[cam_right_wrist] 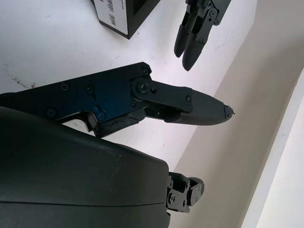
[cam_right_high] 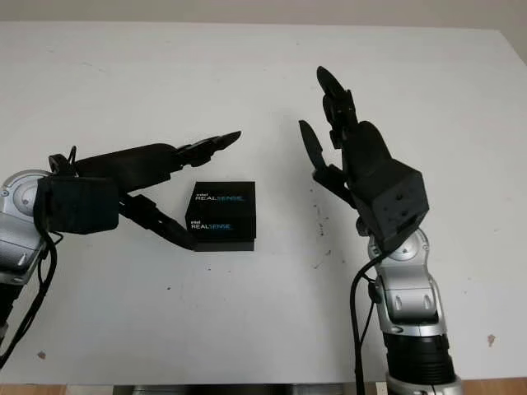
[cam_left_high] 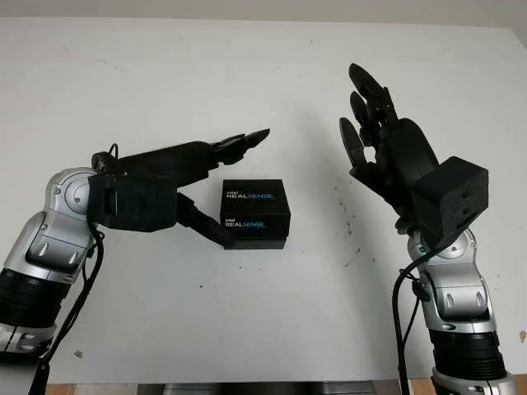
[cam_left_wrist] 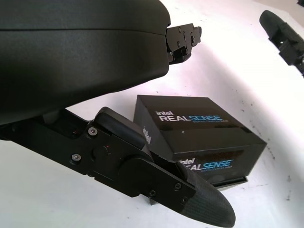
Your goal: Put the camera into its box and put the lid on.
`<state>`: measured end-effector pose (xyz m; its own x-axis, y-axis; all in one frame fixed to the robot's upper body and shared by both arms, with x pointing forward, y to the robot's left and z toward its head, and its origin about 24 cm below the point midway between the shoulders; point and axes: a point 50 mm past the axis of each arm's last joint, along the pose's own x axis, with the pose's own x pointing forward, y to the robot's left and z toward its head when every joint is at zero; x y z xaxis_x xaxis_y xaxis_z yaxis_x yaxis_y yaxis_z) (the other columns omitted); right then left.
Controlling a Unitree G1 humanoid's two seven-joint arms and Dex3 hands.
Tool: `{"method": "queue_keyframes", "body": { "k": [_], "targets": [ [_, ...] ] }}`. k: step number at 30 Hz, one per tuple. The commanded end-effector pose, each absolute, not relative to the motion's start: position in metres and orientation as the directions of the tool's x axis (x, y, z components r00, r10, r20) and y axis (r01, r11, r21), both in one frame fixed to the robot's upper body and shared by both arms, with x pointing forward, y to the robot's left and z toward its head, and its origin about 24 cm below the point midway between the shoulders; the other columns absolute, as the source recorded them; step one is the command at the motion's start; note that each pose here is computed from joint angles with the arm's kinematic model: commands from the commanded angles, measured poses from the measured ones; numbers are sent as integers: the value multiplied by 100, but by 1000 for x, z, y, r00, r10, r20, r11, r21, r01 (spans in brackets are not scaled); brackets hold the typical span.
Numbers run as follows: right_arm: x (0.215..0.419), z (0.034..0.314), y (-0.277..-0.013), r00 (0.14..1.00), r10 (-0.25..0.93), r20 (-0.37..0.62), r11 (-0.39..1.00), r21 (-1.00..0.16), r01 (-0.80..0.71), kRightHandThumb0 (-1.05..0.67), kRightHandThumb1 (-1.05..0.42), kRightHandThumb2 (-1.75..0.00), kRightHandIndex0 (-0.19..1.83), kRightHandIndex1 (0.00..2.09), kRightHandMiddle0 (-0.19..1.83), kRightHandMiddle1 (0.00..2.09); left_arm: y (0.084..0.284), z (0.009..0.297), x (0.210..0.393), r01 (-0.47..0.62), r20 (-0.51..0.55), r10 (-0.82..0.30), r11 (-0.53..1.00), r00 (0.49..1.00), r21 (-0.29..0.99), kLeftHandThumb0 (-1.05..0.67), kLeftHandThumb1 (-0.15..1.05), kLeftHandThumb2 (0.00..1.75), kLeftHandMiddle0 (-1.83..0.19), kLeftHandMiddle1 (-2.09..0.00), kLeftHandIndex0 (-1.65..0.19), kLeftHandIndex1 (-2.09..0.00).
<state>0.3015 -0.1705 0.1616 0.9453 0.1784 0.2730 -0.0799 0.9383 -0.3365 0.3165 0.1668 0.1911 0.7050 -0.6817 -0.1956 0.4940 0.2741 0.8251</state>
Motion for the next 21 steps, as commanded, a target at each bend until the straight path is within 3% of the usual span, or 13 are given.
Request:
{"method": "queue_keyframes", "body": {
  "k": [1,10,21],
  "targets": [
    [299,164,-171,940,179,289,938,-338,-75,-66,-105,-61,2,7,-10,36,166,191,318,510,-184,-687,307,703,803,-88,94,6,19,0,19,0],
    [299,163,-173,942,176,285,940,-332,-75,-65,-105,-60,1,6,-11,36,163,188,319,477,-170,-668,308,724,823,-91,96,6,3,-10,17,-2],
    [299,163,-172,943,175,282,942,-328,-77,-66,-105,-60,0,6,-10,34,165,188,319,452,-208,-644,238,736,860,-98,101,6,10,-6,13,-5]
  ]
}}
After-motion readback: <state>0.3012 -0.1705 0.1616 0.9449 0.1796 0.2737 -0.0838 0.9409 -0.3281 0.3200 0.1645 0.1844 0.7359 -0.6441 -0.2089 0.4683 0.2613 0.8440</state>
